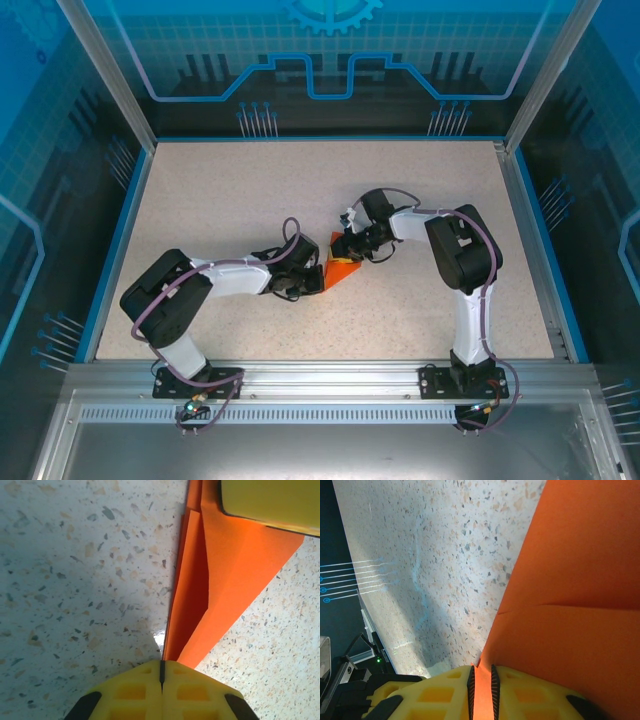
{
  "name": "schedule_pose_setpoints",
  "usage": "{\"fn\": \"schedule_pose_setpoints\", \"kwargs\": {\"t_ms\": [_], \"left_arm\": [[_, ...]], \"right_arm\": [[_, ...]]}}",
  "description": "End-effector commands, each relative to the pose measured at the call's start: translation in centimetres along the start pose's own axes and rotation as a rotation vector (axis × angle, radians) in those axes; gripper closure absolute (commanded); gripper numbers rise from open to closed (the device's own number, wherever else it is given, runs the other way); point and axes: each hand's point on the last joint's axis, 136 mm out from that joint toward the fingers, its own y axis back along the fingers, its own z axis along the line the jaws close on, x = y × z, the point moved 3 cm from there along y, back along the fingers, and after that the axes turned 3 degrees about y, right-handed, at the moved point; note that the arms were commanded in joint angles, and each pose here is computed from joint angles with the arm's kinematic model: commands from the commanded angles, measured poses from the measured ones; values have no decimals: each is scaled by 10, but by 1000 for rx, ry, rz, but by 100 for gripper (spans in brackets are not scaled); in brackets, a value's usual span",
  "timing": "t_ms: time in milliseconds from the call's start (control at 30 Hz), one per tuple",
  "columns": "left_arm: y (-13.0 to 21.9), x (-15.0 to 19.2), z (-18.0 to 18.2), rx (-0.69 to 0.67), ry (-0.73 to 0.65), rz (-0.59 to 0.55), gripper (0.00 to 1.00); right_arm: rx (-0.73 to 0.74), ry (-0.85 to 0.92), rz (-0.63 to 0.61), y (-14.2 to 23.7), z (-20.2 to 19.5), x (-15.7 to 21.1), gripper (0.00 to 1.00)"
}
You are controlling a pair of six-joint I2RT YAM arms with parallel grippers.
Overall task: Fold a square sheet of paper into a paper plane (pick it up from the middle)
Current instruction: Fourth fold the wing at the center of the table.
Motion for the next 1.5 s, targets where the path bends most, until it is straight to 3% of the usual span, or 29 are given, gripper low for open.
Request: {"fn": "schedule_pose_setpoints", "kwargs": {"t_ms": [0, 200, 400, 600, 967, 1233, 1467], "left_arm": [[-2, 32, 38, -196, 5, 119, 95], [4, 38, 37, -227, -9, 115, 96], [32, 18, 14, -160, -27, -4, 90], [53, -10, -30, 51, -35, -90, 86], [12, -40, -70, 377, 95, -42, 85], [-18, -35, -41, 213, 160, -6, 85], [-23, -24, -12, 90, 167, -1, 87]], "right_arm": [[166, -66, 46, -17, -50, 14, 80], [173, -63, 40, -16, -49, 13, 81], [168, -60, 39, -16, -48, 13, 81], [157, -61, 40, -17, -47, 13, 81], [137, -68, 37, -18, -47, 13, 81], [137, -71, 37, -17, -49, 13, 81], [136, -72, 38, -16, -49, 13, 81]]}}
